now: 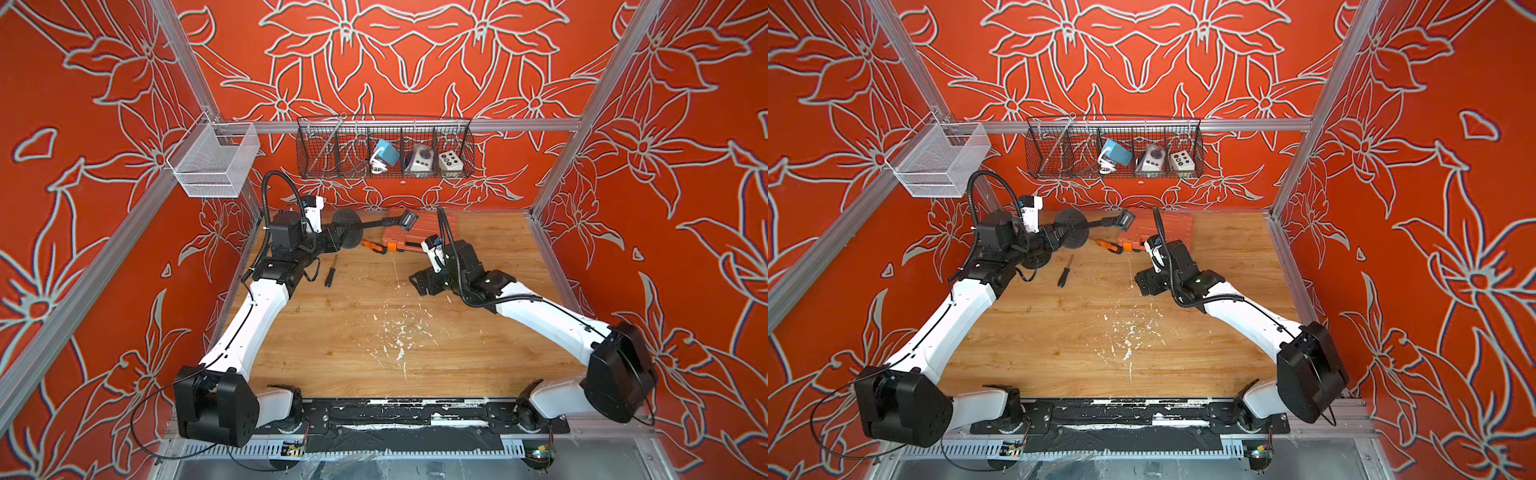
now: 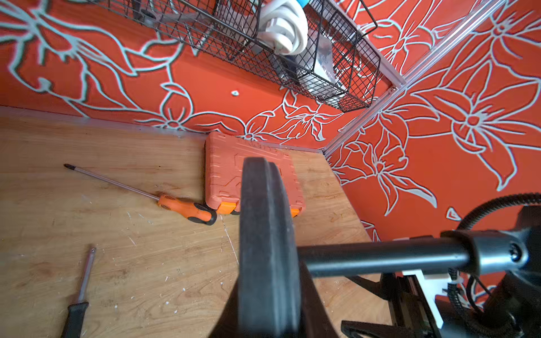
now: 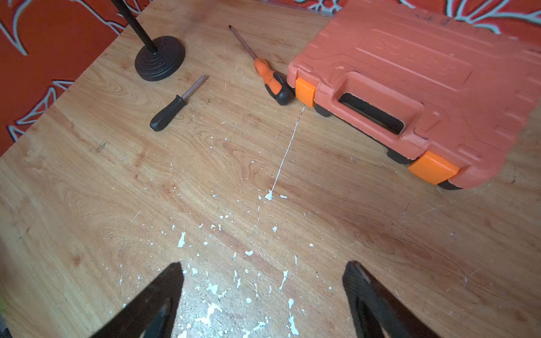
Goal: Assemble a microphone stand
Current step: Place the microphone stand at the center of the board.
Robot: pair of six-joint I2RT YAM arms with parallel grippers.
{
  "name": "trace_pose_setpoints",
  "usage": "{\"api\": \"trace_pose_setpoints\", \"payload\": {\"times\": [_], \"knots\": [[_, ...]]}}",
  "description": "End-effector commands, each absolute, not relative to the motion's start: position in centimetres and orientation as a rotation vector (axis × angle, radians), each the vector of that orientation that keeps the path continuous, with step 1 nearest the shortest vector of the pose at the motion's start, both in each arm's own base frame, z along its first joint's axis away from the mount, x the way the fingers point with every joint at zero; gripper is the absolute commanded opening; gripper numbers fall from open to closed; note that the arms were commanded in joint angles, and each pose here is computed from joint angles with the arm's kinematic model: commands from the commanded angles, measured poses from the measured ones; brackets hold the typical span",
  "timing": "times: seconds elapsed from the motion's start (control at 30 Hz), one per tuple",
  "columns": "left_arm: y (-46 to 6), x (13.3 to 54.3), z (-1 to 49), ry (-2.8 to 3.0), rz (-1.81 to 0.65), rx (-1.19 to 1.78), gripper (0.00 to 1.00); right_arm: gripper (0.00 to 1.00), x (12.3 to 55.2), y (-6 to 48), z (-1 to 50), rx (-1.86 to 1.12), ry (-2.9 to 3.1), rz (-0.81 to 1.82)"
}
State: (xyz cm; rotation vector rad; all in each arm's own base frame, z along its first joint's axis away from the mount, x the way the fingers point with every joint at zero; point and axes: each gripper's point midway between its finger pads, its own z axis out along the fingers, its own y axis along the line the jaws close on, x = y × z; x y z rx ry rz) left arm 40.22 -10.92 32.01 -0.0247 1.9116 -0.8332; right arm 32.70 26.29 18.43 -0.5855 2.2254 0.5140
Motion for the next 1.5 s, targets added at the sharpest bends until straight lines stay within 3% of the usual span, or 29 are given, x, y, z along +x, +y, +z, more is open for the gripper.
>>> {"api": "trace_pose_setpoints", "payload": {"times": [0.0,0.2,0.47,0.87,1.2,1.47], "knots": [[-10.9,40.1,34.9,1.845,-0.897,-0.083,0.0,0.89,32.6,25.5,18.6,-0.554,2.23,0.532],[-9.0,36.9,33.3,1.826,-1.09,-0.489,0.0,0.89,32.3,25.3,18.6,-0.557,2.231,0.574],[-3.2,33.7,27.0,1.791,-1.168,-0.962,0.0,0.88,31.3,25.7,18.7,-0.559,2.221,0.658],[3.9,34.1,19.9,1.733,-0.973,-1.051,0.0,0.89,31.0,24.8,18.9,-0.589,2.223,0.628],[4.5,35.9,13.4,1.838,-0.984,-1.124,0.0,0.89,31.1,23.1,17.9,-0.575,2.251,0.608],[5.0,37.6,11.1,1.892,-1.023,-1.112,0.0,0.89,31.9,22.7,18.8,-0.561,2.249,0.64]]}}
